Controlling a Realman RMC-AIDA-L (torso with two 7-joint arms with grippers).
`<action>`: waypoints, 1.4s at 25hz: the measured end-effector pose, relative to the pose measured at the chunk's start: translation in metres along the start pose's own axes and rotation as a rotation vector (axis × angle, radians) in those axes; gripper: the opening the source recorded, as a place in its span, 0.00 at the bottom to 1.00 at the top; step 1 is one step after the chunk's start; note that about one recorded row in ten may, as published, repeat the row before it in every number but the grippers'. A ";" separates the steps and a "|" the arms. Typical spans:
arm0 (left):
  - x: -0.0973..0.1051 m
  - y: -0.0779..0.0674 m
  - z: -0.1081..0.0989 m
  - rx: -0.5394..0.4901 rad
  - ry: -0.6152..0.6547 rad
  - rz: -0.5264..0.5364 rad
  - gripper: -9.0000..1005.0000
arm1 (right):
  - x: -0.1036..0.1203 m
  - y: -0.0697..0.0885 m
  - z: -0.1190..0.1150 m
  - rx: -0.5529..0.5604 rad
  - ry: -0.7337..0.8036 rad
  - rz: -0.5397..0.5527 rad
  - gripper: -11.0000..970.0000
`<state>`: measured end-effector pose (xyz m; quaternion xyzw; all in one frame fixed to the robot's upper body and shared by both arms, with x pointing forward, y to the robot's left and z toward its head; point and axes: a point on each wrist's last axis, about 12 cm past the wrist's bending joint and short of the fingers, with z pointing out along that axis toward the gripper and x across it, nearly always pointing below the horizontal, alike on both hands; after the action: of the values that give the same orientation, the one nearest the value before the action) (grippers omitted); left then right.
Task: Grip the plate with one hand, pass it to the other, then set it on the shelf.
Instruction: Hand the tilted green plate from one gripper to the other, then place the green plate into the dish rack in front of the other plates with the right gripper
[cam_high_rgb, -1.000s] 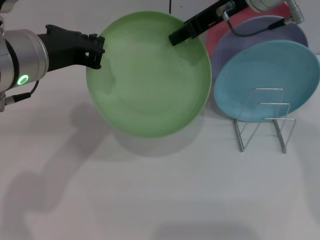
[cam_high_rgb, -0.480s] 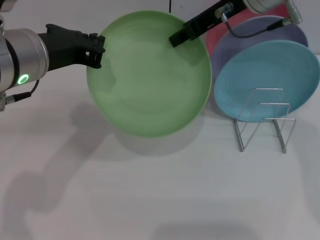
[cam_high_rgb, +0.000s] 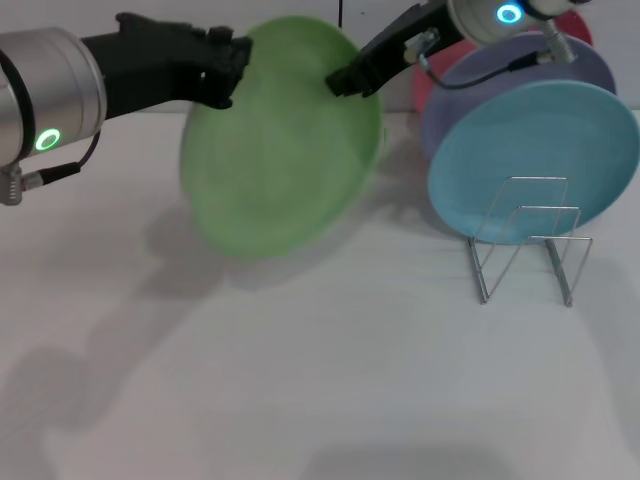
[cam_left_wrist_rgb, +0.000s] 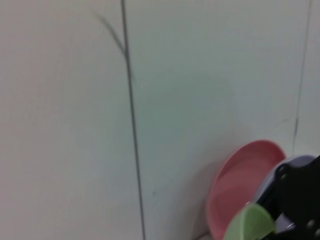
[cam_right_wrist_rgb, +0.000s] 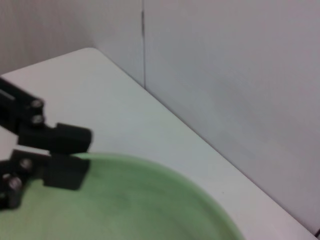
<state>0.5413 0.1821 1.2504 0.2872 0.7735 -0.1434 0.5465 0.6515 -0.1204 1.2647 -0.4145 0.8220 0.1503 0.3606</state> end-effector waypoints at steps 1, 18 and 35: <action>-0.001 -0.001 -0.001 0.004 -0.006 0.002 0.11 | -0.001 0.002 0.000 0.001 0.000 -0.006 0.20; -0.008 0.007 -0.009 -0.026 -0.049 0.056 0.61 | -0.002 0.004 -0.026 0.053 -0.021 -0.020 0.08; 0.057 0.038 -0.001 -0.365 -0.259 0.011 0.87 | -0.001 0.012 -0.129 0.285 -0.041 -0.385 0.05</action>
<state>0.5498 0.2295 1.2014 0.1667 0.7086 -0.0337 0.6848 0.5825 -0.1830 1.3548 -0.5055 0.7330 -0.0303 0.4541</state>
